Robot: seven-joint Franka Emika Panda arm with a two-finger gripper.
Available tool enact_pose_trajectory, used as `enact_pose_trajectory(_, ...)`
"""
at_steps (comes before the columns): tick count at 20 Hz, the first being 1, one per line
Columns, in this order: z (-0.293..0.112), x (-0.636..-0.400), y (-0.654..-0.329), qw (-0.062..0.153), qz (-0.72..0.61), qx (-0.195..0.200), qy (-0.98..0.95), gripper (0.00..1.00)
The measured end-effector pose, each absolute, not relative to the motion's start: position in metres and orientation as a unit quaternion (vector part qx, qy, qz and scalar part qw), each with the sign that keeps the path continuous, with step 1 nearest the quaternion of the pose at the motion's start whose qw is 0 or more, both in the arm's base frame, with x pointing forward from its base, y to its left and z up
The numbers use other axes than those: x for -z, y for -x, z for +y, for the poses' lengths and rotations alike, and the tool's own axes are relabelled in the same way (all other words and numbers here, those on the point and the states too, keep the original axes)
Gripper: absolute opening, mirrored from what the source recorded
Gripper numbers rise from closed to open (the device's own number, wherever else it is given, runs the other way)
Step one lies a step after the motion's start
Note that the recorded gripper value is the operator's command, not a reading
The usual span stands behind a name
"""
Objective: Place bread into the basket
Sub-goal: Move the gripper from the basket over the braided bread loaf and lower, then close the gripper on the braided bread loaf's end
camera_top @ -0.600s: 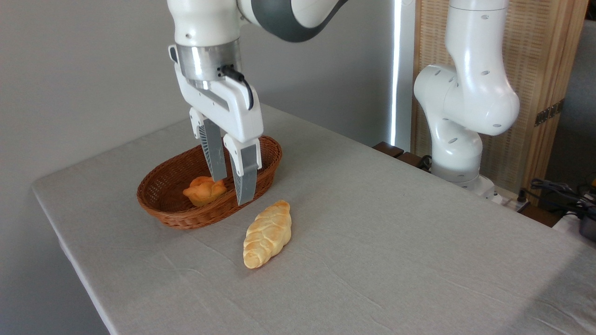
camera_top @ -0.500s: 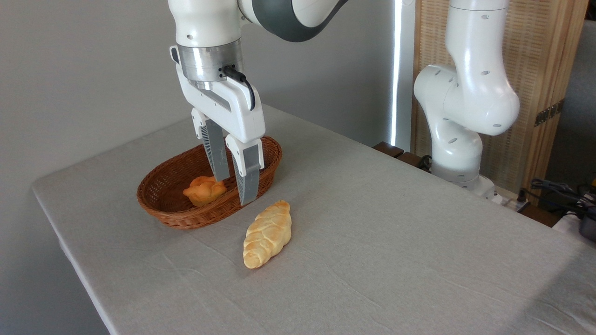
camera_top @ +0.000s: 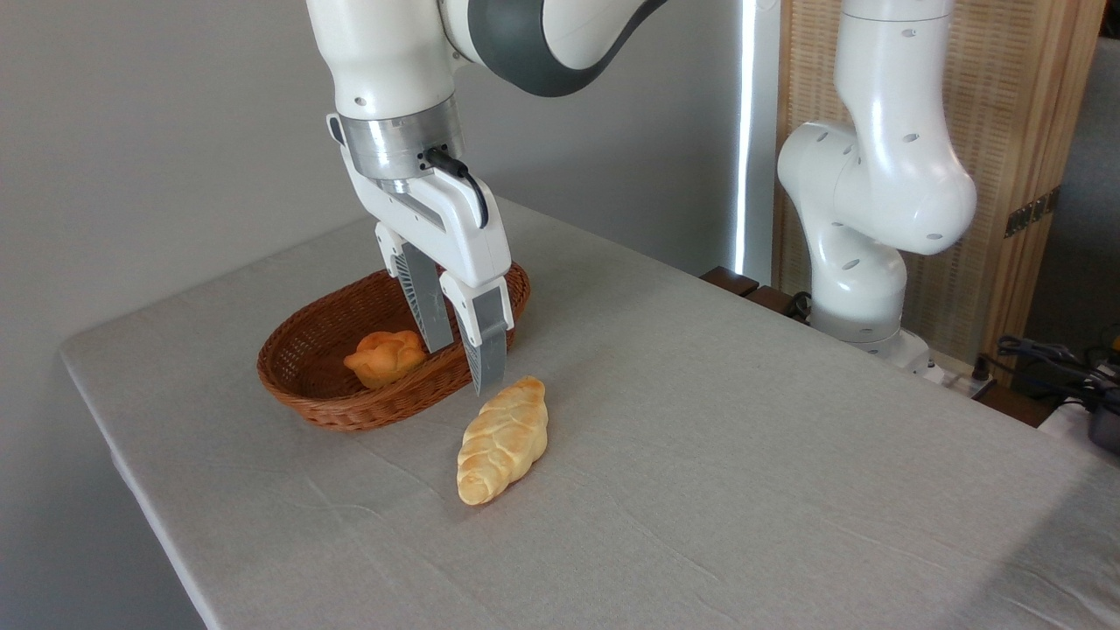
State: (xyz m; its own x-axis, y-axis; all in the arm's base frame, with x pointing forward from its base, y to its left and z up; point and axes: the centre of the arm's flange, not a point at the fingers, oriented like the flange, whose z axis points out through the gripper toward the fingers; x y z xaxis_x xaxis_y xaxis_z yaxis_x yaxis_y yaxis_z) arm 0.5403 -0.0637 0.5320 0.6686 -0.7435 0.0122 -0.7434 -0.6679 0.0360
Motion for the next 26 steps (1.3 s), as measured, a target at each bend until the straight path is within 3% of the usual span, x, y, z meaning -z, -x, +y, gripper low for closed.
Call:
enact_pose_trajectory(3,-0.063,-0.522,-0.534,0.023,-0.407,0.013,-0.913,1.0)
enact_pose_trajectory(6,-0.06,-0.496,-0.519,0.029,-0.404,0.029,-0.914,1.0)
enact_pose_trajectory(15,-0.055,-0.424,-0.501,0.016,-0.258,-0.024,-0.966,1.0)
enact_pose_trajectory(21,-0.061,-0.414,-0.497,0.014,-0.249,-0.043,-0.968,0.98)
enact_pose_trajectory(22,-0.062,-0.414,-0.496,0.014,-0.251,-0.043,-0.967,0.83)
enact_pose_trajectory(24,-0.065,-0.414,-0.496,0.014,-0.253,-0.044,-0.966,0.32)
enact_pose_trajectory(26,-0.066,-0.415,-0.497,0.014,-0.254,-0.047,-0.966,0.29)
